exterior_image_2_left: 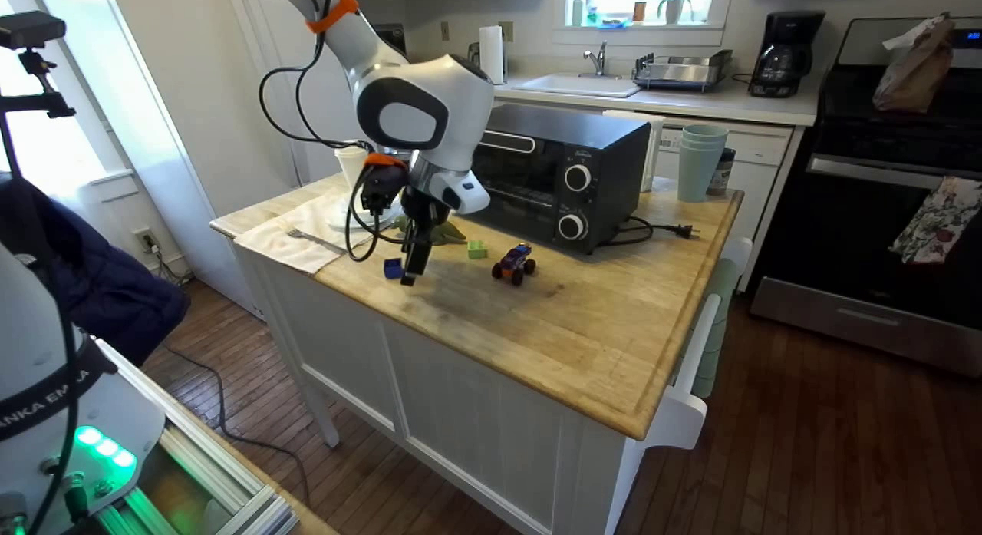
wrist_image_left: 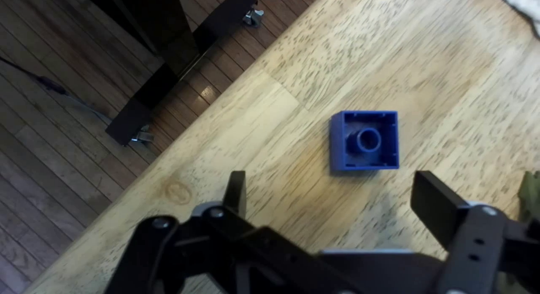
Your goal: Twist the block on the table
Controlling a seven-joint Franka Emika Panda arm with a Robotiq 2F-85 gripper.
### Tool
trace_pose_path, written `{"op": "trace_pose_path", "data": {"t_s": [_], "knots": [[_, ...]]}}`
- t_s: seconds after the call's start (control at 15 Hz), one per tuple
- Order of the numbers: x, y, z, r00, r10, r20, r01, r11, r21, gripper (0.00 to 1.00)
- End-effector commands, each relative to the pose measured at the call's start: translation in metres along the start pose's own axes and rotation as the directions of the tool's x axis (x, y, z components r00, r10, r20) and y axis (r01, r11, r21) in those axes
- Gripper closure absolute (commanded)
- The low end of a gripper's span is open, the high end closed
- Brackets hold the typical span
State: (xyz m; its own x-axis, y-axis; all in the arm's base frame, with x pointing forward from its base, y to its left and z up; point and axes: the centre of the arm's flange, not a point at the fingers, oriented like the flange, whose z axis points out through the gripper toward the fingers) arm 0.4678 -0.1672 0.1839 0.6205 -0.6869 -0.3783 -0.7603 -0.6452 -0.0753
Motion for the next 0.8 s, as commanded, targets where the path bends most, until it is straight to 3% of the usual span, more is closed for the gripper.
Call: {"op": "trace_pose_path", "data": {"t_s": [0.0,0.2,0.6,0.73], "knots": [[0.015,-0.008,0.003,0.997,0.047,0.069,-0.049,0.998,0.031,0.00],[0.020,-0.010,0.006,0.993,0.065,0.103,-0.069,0.997,0.041,0.03],[0.031,-0.011,0.010,0.980,0.098,0.175,-0.111,0.991,0.069,0.00],[0.035,-0.011,0.012,0.975,0.106,0.193,-0.121,0.990,0.069,0.08]]}}
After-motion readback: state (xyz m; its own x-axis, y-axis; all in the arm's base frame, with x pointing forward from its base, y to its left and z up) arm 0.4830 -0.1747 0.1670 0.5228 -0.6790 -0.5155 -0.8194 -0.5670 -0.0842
